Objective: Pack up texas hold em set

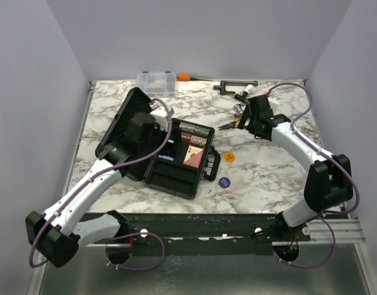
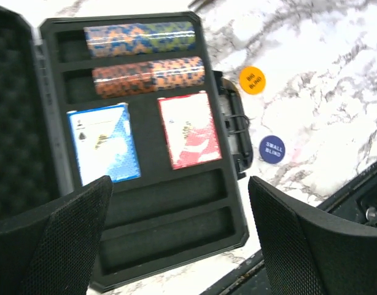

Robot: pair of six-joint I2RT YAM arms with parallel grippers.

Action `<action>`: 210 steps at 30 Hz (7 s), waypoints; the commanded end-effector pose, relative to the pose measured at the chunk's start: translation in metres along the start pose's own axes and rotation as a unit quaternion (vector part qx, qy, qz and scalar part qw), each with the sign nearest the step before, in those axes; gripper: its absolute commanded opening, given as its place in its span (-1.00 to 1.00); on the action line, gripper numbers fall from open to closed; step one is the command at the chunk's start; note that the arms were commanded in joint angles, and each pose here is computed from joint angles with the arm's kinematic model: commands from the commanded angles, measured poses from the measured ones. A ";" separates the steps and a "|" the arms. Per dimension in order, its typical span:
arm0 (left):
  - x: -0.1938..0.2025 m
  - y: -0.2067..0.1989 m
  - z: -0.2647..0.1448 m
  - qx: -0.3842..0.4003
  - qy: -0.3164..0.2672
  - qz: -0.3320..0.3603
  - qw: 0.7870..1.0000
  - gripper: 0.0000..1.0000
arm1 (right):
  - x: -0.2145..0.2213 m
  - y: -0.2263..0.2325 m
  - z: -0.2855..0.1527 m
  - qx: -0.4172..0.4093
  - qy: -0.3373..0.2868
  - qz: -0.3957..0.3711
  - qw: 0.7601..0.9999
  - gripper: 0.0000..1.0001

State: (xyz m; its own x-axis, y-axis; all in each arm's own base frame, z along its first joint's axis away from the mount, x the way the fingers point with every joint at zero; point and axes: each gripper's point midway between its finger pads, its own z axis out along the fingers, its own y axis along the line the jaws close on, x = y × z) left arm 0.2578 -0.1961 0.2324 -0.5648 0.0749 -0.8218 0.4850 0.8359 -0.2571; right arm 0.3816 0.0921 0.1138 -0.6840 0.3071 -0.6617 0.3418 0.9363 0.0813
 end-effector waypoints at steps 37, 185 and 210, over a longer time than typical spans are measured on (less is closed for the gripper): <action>0.082 -0.133 0.247 0.000 0.214 0.109 0.971 0.02 | -0.157 -0.079 -0.064 -0.024 -0.149 0.158 0.976 1.00; 0.065 0.047 0.105 -0.287 0.173 -0.018 0.942 -0.19 | -0.153 -0.064 -0.066 -0.071 -0.142 0.148 0.976 1.00; 0.065 0.088 0.110 -0.306 0.164 -0.039 0.937 -0.19 | -0.150 -0.062 -0.061 -0.071 -0.135 0.146 0.977 1.00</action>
State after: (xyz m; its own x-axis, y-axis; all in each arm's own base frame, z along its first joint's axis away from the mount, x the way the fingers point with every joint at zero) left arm 0.3342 -0.1804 0.1042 -0.8099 0.0809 -0.5810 0.0240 0.9942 0.1050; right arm 0.4228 -0.0028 0.2533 -0.3667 0.5342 -0.7617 0.4102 0.8277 0.3830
